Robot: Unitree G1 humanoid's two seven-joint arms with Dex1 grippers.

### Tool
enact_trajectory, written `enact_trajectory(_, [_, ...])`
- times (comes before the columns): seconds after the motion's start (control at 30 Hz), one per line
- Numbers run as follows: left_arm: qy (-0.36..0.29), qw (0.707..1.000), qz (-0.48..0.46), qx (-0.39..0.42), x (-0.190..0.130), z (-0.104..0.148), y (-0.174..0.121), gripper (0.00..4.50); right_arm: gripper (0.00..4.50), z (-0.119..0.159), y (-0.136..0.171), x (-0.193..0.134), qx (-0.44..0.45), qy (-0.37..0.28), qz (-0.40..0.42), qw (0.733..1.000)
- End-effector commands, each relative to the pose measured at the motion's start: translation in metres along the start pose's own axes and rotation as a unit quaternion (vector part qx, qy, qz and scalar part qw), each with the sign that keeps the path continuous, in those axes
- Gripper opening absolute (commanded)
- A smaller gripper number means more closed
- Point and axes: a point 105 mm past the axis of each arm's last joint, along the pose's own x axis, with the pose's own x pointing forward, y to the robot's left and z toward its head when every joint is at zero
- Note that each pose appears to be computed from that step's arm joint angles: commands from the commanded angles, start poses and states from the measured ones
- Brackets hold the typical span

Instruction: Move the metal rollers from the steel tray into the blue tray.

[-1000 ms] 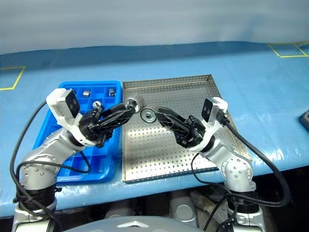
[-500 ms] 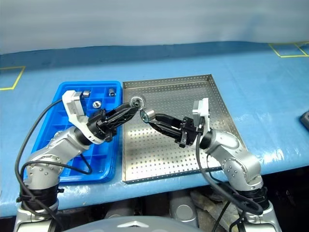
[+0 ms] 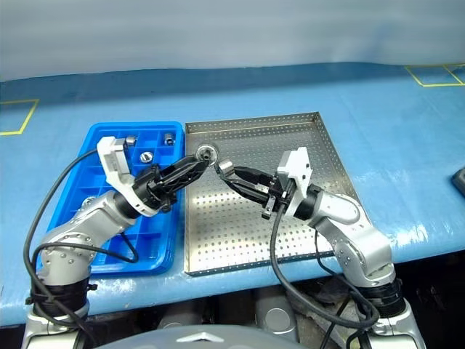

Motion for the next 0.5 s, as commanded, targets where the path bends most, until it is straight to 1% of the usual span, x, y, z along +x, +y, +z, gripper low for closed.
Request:
enact_trajectory(0.03, [-0.039,0.999,-0.017,0.034,-0.001,0.022,-0.01,0.98,0.8,-0.013,-0.009,-0.004,-0.029,0.051,-0.027,0.998])
enact_trajectory(0.23, [-0.049,0.998,-0.016,0.035,-0.005,0.026,-0.011,0.98,0.8,-0.031,-0.021,-0.009,-0.063,0.112,-0.057,0.99])
enact_trajectory(0.3, [-0.048,0.998,-0.007,0.042,-0.007,0.027,-0.01,0.98,0.8,-0.032,-0.025,-0.01,-0.065,0.115,-0.068,0.989])
enact_trajectory(0.37, [-0.036,0.997,0.009,0.065,-0.012,0.027,-0.008,0.98,0.8,-0.029,-0.026,-0.011,-0.063,0.106,-0.072,0.99])
enact_trajectory(0.4, [-0.019,0.996,0.024,0.084,-0.015,0.025,-0.006,0.98,0.8,-0.025,-0.026,-0.011,-0.057,0.094,-0.071,0.991])
enact_trajectory(0.43, [0.014,0.993,0.046,0.112,-0.019,0.02,-0.001,0.98,0.8,-0.02,-0.025,-0.012,-0.05,0.081,-0.067,0.993])
enact_trajectory(0.5, [0.096,0.976,0.092,0.174,-0.029,0.006,0.008,0.98,0.8,-0.013,-0.024,-0.015,-0.049,0.073,-0.057,0.995])
